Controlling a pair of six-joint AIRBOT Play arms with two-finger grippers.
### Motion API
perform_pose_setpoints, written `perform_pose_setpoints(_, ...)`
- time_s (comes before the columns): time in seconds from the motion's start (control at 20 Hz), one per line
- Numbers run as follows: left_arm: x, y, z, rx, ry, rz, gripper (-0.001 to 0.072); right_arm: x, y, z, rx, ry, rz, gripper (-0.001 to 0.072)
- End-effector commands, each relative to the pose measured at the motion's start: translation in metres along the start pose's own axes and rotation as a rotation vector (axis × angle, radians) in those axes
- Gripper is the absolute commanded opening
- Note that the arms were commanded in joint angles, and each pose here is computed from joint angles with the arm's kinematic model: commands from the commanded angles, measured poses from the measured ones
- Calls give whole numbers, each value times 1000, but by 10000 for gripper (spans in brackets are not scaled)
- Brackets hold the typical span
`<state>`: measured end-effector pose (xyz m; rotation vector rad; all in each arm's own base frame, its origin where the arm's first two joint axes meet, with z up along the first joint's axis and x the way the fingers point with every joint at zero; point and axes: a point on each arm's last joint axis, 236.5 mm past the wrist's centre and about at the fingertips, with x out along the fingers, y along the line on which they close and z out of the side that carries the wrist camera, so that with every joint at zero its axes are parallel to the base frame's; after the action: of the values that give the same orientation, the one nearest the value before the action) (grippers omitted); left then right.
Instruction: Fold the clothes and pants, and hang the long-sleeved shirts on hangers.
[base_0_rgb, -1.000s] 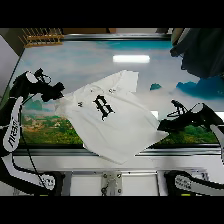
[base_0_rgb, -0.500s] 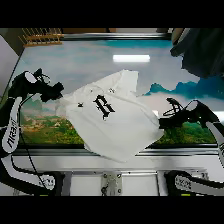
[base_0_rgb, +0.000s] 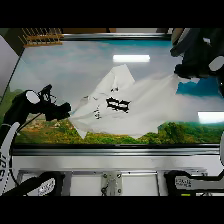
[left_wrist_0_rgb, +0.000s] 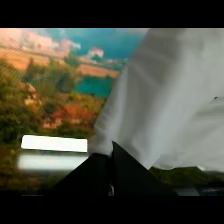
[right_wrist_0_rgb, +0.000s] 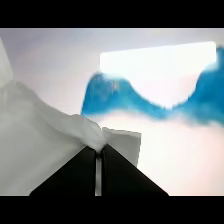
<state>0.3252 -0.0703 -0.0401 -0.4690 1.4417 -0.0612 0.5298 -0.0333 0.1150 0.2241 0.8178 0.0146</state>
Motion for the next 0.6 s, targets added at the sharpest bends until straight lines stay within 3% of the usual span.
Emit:
perform_pose_setpoints(0.0,15,-27,-42,98,-31,-43,8,-10,34,84,46,-223,54,9)
perform_pose_setpoints(0.05,16,-34,-40,109,-63,-53,8,-7,41,87,37,-225,65,73)
perform_pose_setpoints(0.15,15,-41,-33,117,-99,-63,8,-7,46,80,28,-198,70,534)
perform_pose_setpoints(0.2,16,-41,-30,114,-104,-62,8,-9,44,72,16,-161,61,586)
perform_pose_setpoints(0.4,26,-27,-27,66,-50,-39,8,-17,3,-6,-34,150,-9,584)
perform_pose_setpoints(0.55,34,-18,-29,40,-17,-25,8,-15,-42,-91,131,349,-68,583)
